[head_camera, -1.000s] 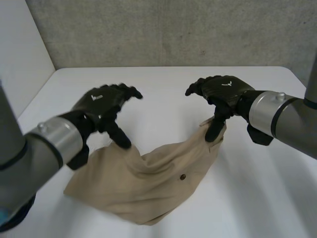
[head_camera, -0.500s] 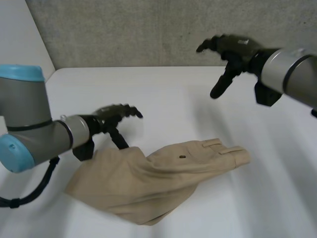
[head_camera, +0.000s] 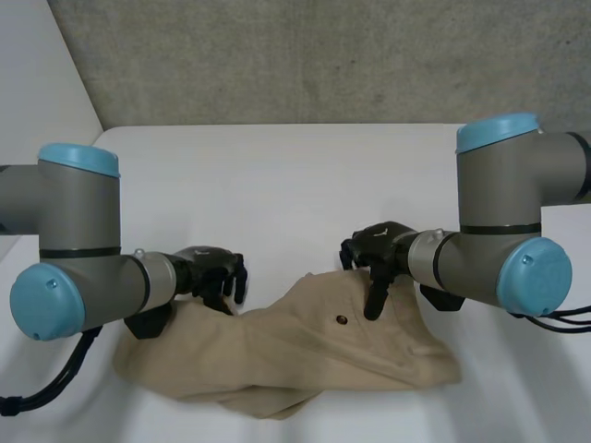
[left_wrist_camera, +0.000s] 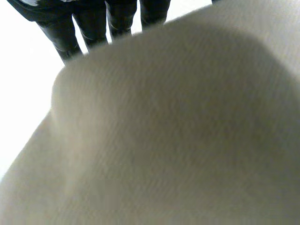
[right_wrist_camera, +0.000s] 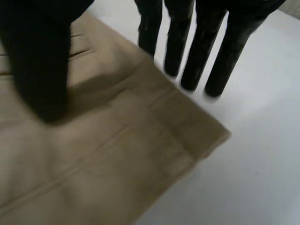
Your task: Fold the shorts.
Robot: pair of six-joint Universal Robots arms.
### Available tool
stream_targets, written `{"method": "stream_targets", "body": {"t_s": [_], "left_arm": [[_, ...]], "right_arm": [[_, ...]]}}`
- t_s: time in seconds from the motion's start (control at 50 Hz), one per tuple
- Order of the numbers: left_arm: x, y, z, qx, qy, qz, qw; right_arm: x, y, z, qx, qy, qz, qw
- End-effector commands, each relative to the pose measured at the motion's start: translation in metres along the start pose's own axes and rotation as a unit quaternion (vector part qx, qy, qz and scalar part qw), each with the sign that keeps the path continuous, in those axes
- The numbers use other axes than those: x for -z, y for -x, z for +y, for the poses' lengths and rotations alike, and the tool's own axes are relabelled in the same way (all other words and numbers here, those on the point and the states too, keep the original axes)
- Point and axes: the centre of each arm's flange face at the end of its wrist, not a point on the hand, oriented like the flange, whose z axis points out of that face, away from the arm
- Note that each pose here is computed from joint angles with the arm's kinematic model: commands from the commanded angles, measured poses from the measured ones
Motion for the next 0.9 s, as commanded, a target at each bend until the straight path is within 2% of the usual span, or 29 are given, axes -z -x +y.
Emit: {"method": "stream_targets", "body": {"t_s": [0.02, 0.08, 0.14, 0.16, 0.2, 0.22, 0.24, 0.26, 0.28, 0.3, 0.32, 0.36, 0.38, 0.44, 0.5, 0.52, 0.54, 0.58, 0.6, 0.62, 0.66, 0.68, 0.7, 0.74, 0.76, 0.78, 0.84, 0.86, 0.9], "left_arm": [[-0.004, -0.003, -0.004, -0.010, -0.012, -0.002, 1.000], [-0.006, -0.002, -0.022, -0.027, -0.052, -0.015, 0.998], [-0.005, -0.003, -0.052, -0.051, -0.124, -0.031, 0.990], [-0.004, -0.003, -0.060, -0.057, -0.143, -0.036, 0.987], [0.010, -0.001, -0.099, -0.074, -0.229, -0.060, 0.969], [0.020, -0.001, -0.114, -0.078, -0.263, -0.072, 0.959], [0.043, -0.001, -0.142, -0.084, -0.333, -0.097, 0.934], [0.056, -0.001, -0.156, -0.085, -0.370, -0.111, 0.919], [0.072, -0.002, -0.170, -0.083, -0.412, -0.124, 0.899], [0.096, -0.004, -0.189, -0.076, -0.473, -0.139, 0.867], [0.108, -0.005, -0.196, -0.072, -0.500, -0.143, 0.851], [0.130, -0.007, -0.206, -0.064, -0.545, -0.146, 0.823], [0.148, -0.010, -0.210, -0.060, -0.580, -0.142, 0.800], [0.163, -0.016, -0.209, -0.060, -0.605, -0.131, 0.783], [0.158, -0.020, -0.191, -0.062, -0.584, -0.118, 0.800], [0.152, -0.020, -0.184, -0.060, -0.573, -0.114, 0.809], [0.141, -0.020, -0.171, -0.055, -0.551, -0.110, 0.826], [0.129, -0.021, -0.155, -0.049, -0.522, -0.105, 0.845], [0.123, -0.022, -0.146, -0.046, -0.508, -0.103, 0.854], [0.113, -0.024, -0.130, -0.041, -0.480, -0.100, 0.870], [0.102, -0.024, -0.112, -0.035, -0.451, -0.097, 0.886], [0.097, -0.024, -0.103, -0.032, -0.438, -0.097, 0.893], [0.087, -0.024, -0.085, -0.026, -0.408, -0.096, 0.908], [0.077, -0.024, -0.065, -0.021, -0.377, -0.094, 0.921], [0.071, -0.024, -0.055, -0.018, -0.361, -0.093, 0.928], [0.062, -0.025, -0.036, -0.011, -0.328, -0.090, 0.940], [0.052, -0.030, -0.008, -0.003, -0.278, -0.082, 0.957], [0.049, -0.033, 0.009, 0.001, -0.240, -0.077, 0.968], [0.047, -0.036, 0.022, 0.007, -0.203, -0.071, 0.976]], "right_arm": [[0.005, -0.002, -0.018, 0.016, -0.046, 0.015, 0.999], [0.011, -0.010, -0.039, 0.032, -0.099, 0.043, 0.994], [0.027, -0.023, -0.076, 0.061, -0.192, 0.099, 0.974], [0.040, -0.030, -0.100, 0.075, -0.252, 0.134, 0.956], [0.057, -0.037, -0.126, 0.091, -0.319, 0.170, 0.928], [0.071, -0.043, -0.145, 0.101, -0.373, 0.199, 0.900], [0.081, -0.045, -0.156, 0.106, -0.404, 0.215, 0.883], [0.089, -0.046, -0.164, 0.110, -0.429, 0.226, 0.868], [0.108, -0.049, -0.181, 0.116, -0.478, 0.254, 0.833], [0.117, -0.050, -0.188, 0.119, -0.499, 0.265, 0.816], [0.124, -0.050, -0.193, 0.121, -0.515, 0.272, 0.804], [0.139, -0.049, -0.201, 0.127, -0.540, 0.279, 0.784], [0.141, -0.048, -0.202, 0.128, -0.542, 0.279, 0.782], [0.141, -0.046, -0.201, 0.129, -0.539, 0.275, 0.786], [0.136, -0.044, -0.195, 0.128, -0.527, 0.267, 0.796], [0.130, -0.040, -0.189, 0.127, -0.515, 0.257, 0.808], [0.126, -0.036, -0.185, 0.127, -0.506, 0.248, 0.816], [0.119, -0.033, -0.177, 0.126, -0.490, 0.235, 0.830], [0.109, -0.029, -0.166, 0.125, -0.467, 0.221, 0.847], [0.104, -0.027, -0.160, 0.124, -0.455, 0.213, 0.856], [0.094, -0.024, -0.147, 0.121, -0.428, 0.199, 0.873], [0.083, -0.021, -0.131, 0.115, -0.397, 0.186, 0.892], [0.079, -0.019, -0.123, 0.111, -0.381, 0.179, 0.900], [0.069, -0.014, -0.107, 0.104, -0.350, 0.164, 0.917], [0.060, -0.009, -0.088, 0.096, -0.315, 0.149, 0.932], [0.056, -0.007, -0.079, 0.092, -0.299, 0.143, 0.939], [0.040, 0.002, -0.042, 0.080, -0.238, 0.119, 0.961], [0.036, 0.004, -0.033, 0.078, -0.225, 0.114, 0.965], [0.029, 0.008, -0.012, 0.074, -0.192, 0.102, 0.973]]}}
